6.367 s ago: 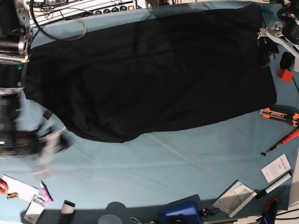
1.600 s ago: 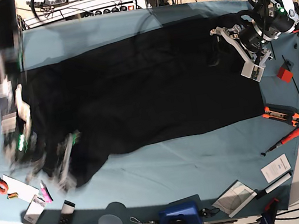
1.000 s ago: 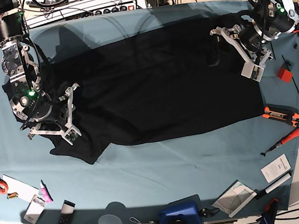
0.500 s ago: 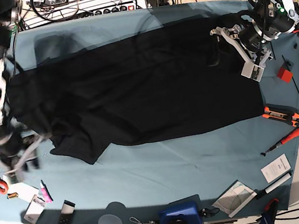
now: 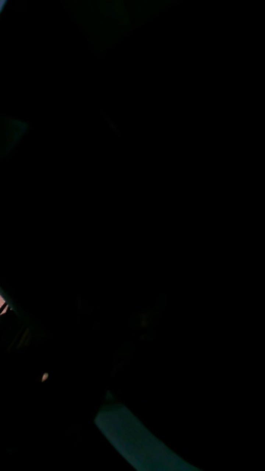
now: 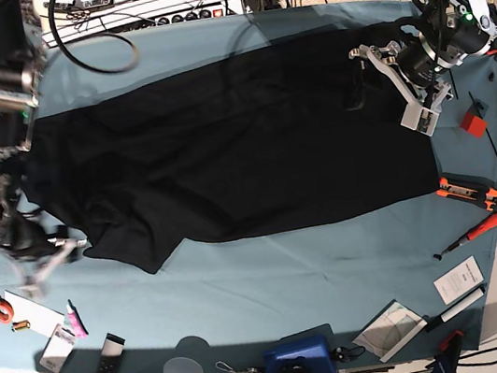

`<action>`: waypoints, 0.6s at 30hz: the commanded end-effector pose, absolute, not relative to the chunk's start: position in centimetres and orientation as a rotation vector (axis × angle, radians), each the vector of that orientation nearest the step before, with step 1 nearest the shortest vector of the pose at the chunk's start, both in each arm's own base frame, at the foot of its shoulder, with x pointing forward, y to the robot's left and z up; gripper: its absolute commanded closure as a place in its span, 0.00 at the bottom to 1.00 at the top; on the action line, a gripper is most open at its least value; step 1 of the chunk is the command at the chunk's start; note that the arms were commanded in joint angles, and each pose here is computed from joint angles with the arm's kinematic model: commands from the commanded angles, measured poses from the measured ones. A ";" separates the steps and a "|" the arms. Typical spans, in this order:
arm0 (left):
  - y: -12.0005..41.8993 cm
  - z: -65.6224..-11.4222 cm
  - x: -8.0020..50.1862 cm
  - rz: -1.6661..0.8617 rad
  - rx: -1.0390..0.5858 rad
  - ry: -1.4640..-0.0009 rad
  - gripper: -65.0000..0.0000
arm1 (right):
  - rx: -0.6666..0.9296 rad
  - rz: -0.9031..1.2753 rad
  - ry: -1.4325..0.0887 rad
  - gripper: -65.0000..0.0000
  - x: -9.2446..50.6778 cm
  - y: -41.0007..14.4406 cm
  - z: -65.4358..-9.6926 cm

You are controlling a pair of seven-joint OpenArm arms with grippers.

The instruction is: Layout the t-shirt on the table in an organized manner, then fold the t-shirt properly

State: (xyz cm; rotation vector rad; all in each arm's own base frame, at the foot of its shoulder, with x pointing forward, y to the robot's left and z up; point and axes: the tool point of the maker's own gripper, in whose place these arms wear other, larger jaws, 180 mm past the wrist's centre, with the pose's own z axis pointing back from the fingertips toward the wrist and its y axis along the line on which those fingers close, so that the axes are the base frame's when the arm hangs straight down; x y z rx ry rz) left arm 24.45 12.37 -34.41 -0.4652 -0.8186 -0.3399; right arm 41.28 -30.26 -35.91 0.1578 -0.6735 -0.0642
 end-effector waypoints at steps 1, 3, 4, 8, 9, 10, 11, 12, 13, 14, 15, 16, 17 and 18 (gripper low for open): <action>12.3 -33.2 25.1 -0.344 -0.475 -0.867 0.32 | 0.156 -0.058 -0.749 0.71 42.9 -30.5 -33.8; 12.3 -33.2 25.1 -0.344 -0.475 -0.867 0.32 | 0.159 -0.057 -0.737 0.71 43.0 -29.7 -34.7; 12.3 -33.3 25.0 -0.344 -0.474 -0.866 0.32 | 0.167 -0.056 -0.737 0.71 43.1 -29.1 -35.0; 12.3 -33.3 25.0 -0.343 -0.475 -0.866 0.32 | 0.180 -0.050 -0.801 0.77 44.2 -27.5 -34.9; 12.3 -33.3 25.0 -0.344 -0.474 -0.866 0.32 | 0.183 -0.049 -0.814 0.84 44.5 -27.2 -34.7; 12.3 -33.3 25.0 -0.344 -0.475 -0.866 0.32 | 0.178 -0.044 -0.809 0.92 44.6 -27.1 -34.7; 12.3 -33.3 25.0 -0.344 -0.474 -0.866 0.32 | 0.167 -0.035 -0.797 1.00 44.7 -26.9 -34.8; 12.3 -33.3 25.0 -0.344 -0.474 -0.866 0.32 | 0.151 -0.025 -0.784 1.00 44.8 -27.0 -34.7; 12.3 -33.3 25.0 -0.344 -0.474 -0.866 0.32 | 0.132 -0.016 -0.774 1.00 44.9 -27.1 -34.6; 12.3 -33.3 25.0 -0.344 -0.474 -0.866 0.32 | 0.121 -0.011 -0.775 1.00 45.2 -27.2 -34.2; 12.3 -33.3 25.0 -0.344 -0.474 -0.866 0.32 | 0.111 -0.007 -0.782 1.00 45.5 -27.3 -33.7; 12.3 -33.3 25.0 -0.343 -0.475 -0.866 0.32 | 0.103 -0.004 -0.792 1.00 45.9 -27.5 -33.2; 12.3 -33.3 25.0 -0.343 -0.475 -0.866 0.32 | 0.102 -0.003 -0.809 1.00 46.3 -27.5 -32.5; 12.3 -33.3 25.0 -0.344 -0.474 -0.866 0.32 | 0.098 0.002 -0.831 1.00 46.8 -27.5 -31.6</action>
